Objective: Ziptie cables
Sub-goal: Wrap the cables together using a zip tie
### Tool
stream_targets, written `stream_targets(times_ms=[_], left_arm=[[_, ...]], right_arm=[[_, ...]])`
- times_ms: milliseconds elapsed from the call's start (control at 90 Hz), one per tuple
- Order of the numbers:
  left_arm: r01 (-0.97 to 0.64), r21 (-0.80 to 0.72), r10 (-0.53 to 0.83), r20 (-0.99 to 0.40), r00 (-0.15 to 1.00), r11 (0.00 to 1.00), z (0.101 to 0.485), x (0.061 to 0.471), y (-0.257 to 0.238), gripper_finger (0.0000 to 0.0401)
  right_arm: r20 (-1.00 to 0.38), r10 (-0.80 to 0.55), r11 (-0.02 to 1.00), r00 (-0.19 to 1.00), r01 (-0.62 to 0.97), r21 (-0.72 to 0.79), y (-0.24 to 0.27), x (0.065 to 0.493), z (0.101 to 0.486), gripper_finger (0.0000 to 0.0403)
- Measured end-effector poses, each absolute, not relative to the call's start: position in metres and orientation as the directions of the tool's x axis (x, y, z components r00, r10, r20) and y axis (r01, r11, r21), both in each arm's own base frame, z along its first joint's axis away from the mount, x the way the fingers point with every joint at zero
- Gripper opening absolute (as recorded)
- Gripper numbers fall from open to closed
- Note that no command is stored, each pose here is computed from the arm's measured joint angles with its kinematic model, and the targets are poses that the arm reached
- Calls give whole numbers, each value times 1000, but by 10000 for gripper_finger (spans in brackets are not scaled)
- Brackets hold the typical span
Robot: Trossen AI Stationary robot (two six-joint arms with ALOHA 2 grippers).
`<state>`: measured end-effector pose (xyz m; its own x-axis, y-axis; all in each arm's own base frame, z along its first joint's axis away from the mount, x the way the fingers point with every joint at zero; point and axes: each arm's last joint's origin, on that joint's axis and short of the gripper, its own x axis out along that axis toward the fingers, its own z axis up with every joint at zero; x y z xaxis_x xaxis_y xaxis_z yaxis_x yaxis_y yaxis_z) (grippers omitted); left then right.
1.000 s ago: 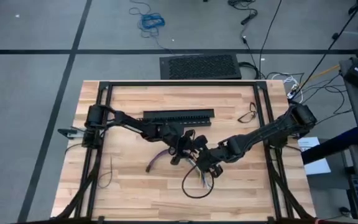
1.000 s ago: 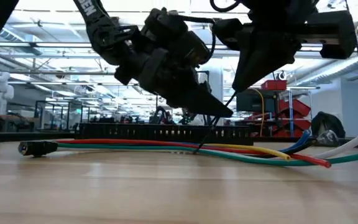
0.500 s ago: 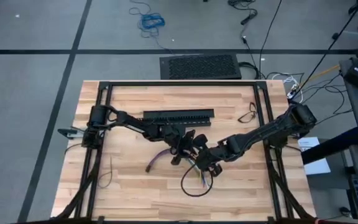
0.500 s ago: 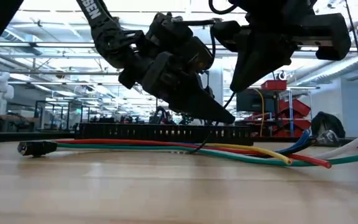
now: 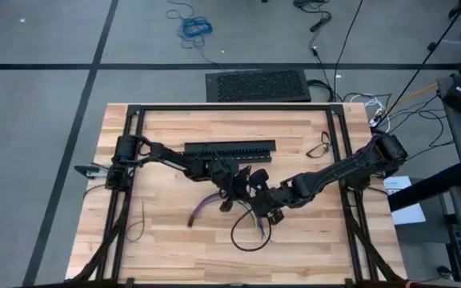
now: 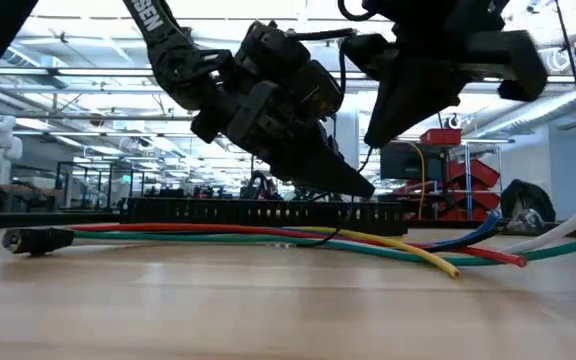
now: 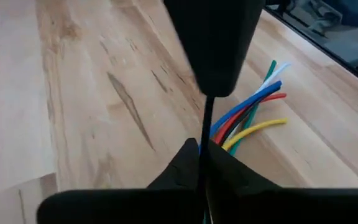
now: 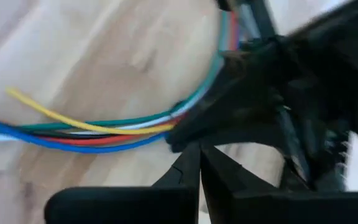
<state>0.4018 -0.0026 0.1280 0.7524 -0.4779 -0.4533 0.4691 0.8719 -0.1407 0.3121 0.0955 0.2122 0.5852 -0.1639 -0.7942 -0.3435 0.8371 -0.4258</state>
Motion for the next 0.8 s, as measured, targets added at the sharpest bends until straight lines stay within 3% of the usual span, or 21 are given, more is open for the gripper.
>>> stream_targets(times_ms=[311, 511, 800], left_arm=[[485, -114, -487, -402, 776, 867, 136, 405, -2, 7], [499, -156, -512, -441, 737, 852, 127, 401, -6, 7], [505, -151, -515, -435, 738, 850, 127, 402, -8, 7]], right_arm=[[-692, -337, 849, 639, -113, -517, 88, 304, 234, 0], [-589, -478, 810, 652, 70, -582, 79, 296, 253, 1], [-616, -497, 818, 611, 95, -567, 80, 288, 251, 0]])
